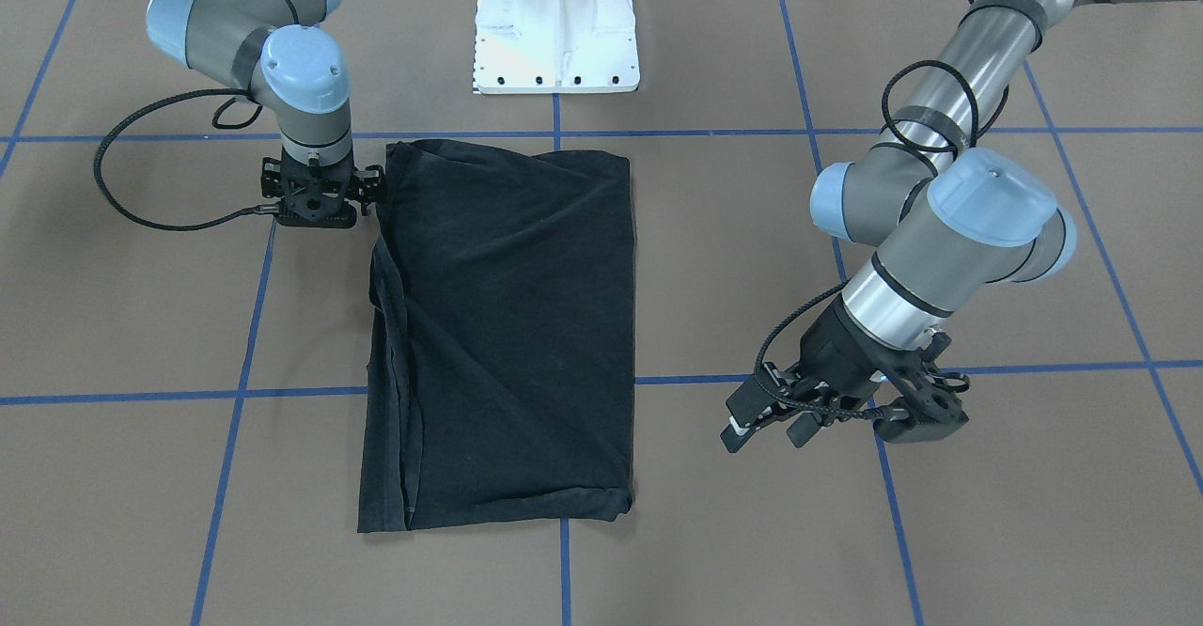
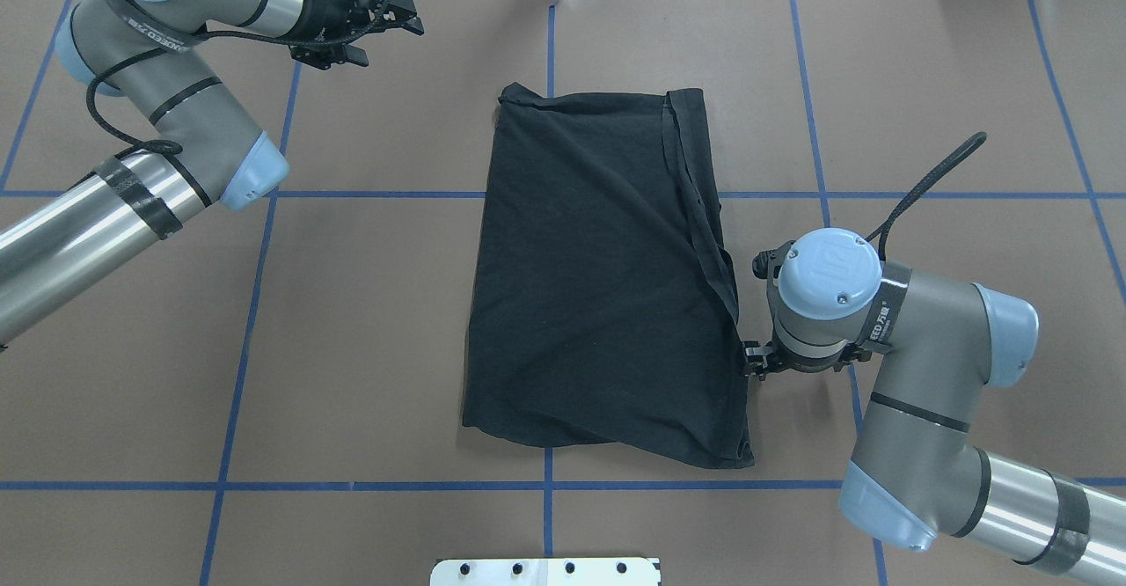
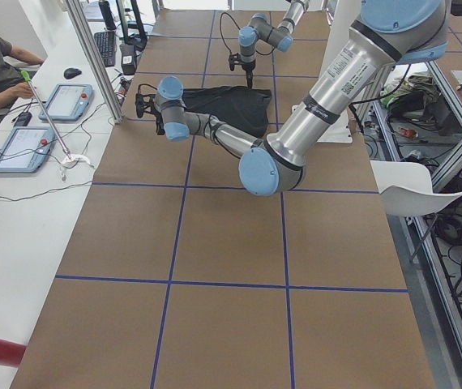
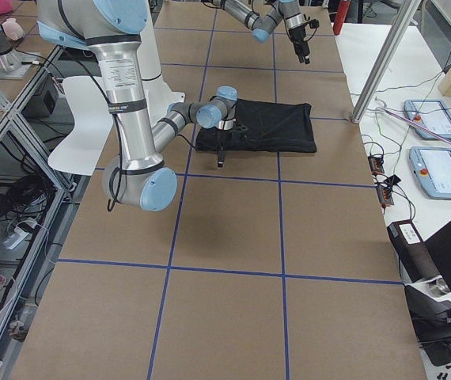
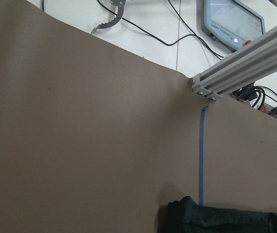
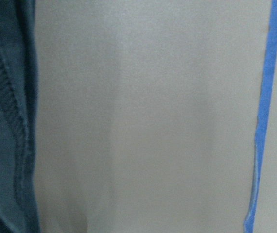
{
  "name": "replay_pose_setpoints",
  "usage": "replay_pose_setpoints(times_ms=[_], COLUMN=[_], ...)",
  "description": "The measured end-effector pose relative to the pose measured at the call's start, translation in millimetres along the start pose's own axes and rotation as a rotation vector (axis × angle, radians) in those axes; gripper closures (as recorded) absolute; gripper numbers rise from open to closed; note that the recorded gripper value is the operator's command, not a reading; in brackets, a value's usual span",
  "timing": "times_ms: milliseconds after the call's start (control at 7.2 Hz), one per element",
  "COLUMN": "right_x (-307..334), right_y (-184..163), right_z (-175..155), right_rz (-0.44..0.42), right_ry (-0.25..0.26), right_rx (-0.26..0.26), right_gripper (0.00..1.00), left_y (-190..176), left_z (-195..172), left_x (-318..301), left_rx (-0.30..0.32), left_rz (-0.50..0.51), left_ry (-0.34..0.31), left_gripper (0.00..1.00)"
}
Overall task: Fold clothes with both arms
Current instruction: 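Move the right gripper along the edge toward the robot and adjust it, then slide the right gripper along the shirt's side edge away from the robot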
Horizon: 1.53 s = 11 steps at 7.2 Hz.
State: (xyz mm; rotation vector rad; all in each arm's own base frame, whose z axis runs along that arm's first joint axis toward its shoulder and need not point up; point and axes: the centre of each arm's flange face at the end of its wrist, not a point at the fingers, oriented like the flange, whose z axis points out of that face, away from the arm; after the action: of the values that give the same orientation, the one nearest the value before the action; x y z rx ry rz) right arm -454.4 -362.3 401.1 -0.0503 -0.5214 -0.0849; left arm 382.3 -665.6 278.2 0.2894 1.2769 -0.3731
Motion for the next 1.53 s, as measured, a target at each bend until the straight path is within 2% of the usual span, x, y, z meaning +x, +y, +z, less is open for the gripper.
replay_pose_setpoints(times_ms=[139,556,834,1111,1528], right_x=[4,5,-34,-74,-65], right_y=[-2,-13,-40,-80,-121], right_z=[-8,-54,-71,-78,-68], right_rz=[-0.011,-0.032,-0.054,-0.069,-0.097], right_ry=[-0.011,-0.093,-0.122,-0.113,-0.064], right_rx=[0.006,0.056,0.096,0.118,0.117], right_gripper=[0.0,0.0,0.0,0.0,0.0], left_y=[1,1,-1,-5,-6], left_z=[0,-2,-5,-11,-23], left_x=[3,11,21,33,59], left_rx=[0.0,0.003,0.018,0.041,0.048], left_rz=[-0.002,0.003,0.015,0.029,0.043], left_ry=[0.003,0.014,0.027,0.043,0.07], left_gripper=[0.0,0.0,0.0,0.0,0.0])
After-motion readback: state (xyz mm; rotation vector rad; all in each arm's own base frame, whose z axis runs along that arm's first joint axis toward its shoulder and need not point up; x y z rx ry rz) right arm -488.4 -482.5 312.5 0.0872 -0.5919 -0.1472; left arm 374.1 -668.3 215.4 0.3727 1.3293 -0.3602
